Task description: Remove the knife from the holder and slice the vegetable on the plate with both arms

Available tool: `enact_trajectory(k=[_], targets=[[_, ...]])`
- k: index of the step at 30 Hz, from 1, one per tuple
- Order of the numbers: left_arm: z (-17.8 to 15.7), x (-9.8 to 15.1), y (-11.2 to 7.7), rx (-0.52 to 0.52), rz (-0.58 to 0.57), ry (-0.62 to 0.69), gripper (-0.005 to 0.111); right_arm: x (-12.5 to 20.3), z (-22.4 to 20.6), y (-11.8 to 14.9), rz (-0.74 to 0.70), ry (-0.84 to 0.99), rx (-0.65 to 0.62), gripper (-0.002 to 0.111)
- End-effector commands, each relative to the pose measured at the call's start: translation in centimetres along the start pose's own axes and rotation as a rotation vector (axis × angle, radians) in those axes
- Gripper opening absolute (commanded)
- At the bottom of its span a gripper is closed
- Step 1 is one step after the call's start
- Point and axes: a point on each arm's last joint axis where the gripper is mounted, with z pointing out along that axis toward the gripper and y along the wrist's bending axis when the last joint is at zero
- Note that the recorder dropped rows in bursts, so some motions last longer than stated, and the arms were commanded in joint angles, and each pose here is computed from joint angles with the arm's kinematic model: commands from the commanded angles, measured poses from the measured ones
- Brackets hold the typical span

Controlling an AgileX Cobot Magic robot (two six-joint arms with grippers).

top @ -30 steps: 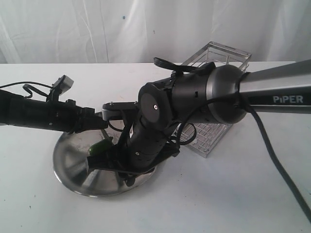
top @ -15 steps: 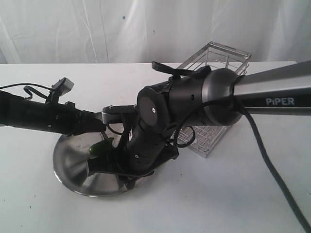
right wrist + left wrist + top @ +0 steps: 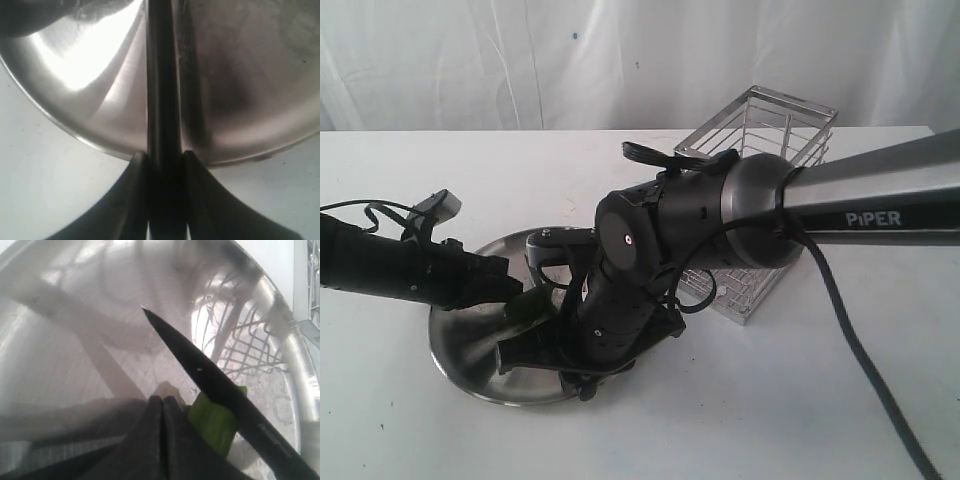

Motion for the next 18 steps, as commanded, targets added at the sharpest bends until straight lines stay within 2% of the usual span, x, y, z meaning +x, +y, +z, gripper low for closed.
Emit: enact_trajectory(k=[1, 6, 9, 11, 18], targets=[[-0.1, -0.6, -0.1, 0.037, -0.016, -0.027, 0.000, 0.0, 0.0, 0.3, -0.009, -0.008, -0.003, 0.000], [-2.4, -3.0, -1.0, 0.038, 0.016, -0.118, 0.000, 0.1, 0.0, 0.2, -0.009, -0.003, -0.002, 0.000], [-4.1, -4.2, -2.3, 0.039, 0.044, -0.182, 0.000, 0.1, 0.0, 0.2, -0.009, -0.003, -0.002, 0.000], [-4.5, -4.5, -3.2, 0.081, 0.070, -0.196, 0.000, 0.1, 0.0, 0.2, -0.009, -0.003, -0.002, 0.000], [-2.3, -3.8, -4.3, 0.133, 0.096, -0.182, 0.000, 0.1, 0.0, 0.2, -0.009, -0.003, -0.002, 0.000]])
